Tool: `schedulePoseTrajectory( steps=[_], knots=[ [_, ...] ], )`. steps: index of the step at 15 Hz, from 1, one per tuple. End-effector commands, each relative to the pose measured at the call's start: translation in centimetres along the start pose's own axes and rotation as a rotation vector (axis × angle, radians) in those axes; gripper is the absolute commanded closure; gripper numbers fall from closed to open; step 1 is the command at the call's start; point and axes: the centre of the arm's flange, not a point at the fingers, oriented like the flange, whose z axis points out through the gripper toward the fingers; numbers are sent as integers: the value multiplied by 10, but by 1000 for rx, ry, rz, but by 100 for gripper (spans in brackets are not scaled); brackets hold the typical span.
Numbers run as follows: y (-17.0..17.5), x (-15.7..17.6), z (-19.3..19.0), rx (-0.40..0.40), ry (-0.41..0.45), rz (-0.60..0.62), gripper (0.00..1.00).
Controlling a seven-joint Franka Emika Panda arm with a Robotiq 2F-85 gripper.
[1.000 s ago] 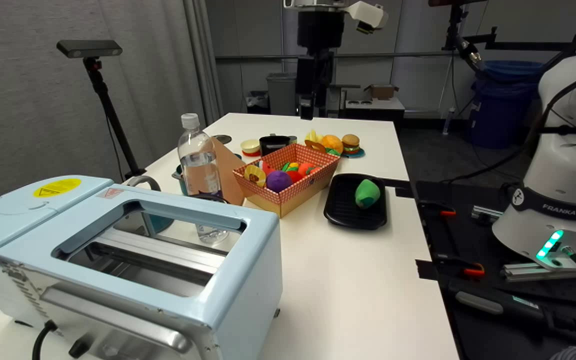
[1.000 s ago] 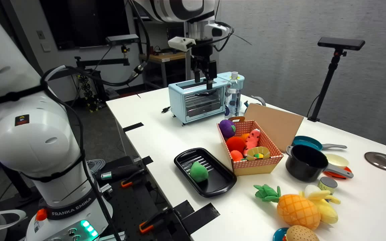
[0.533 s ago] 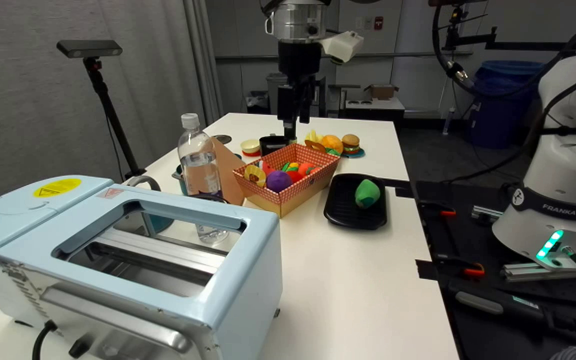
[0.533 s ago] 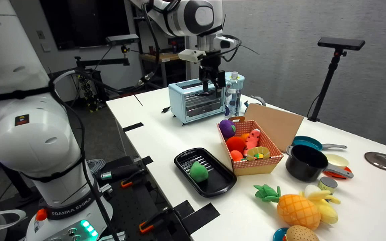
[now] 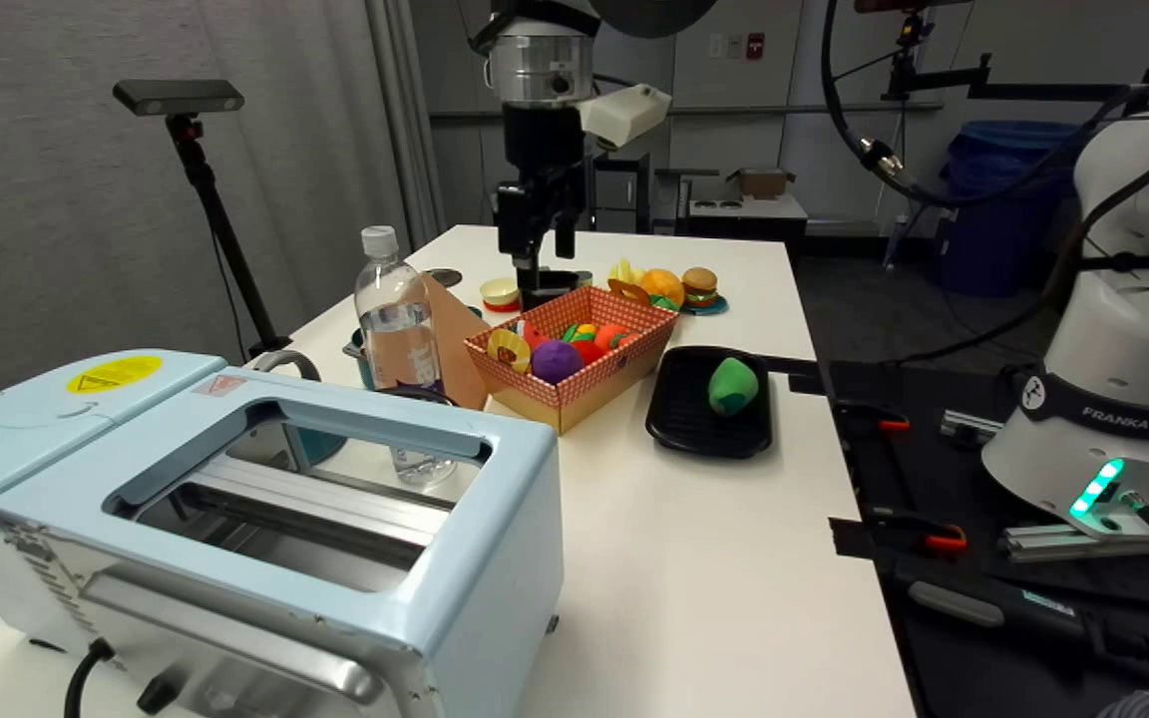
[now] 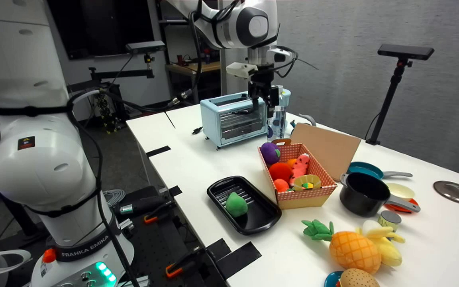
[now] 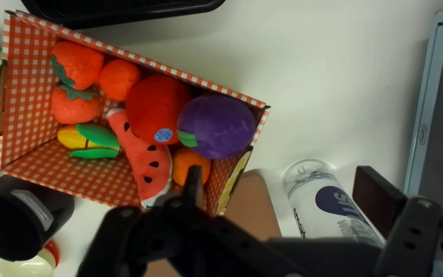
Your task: Put the grape plush toy on the black tray
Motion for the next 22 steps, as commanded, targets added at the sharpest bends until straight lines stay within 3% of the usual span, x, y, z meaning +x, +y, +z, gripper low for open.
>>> schedulePoseTrajectory(
  steps=[1,7,16,22],
  knots=[
    [-4,32,6,-5,23,37,0],
    [11,48,33,-17,-2,63,0],
    [40,39,78,-48,-68,84,0],
    [42,39,104,-62,-98,73,0]
  ],
)
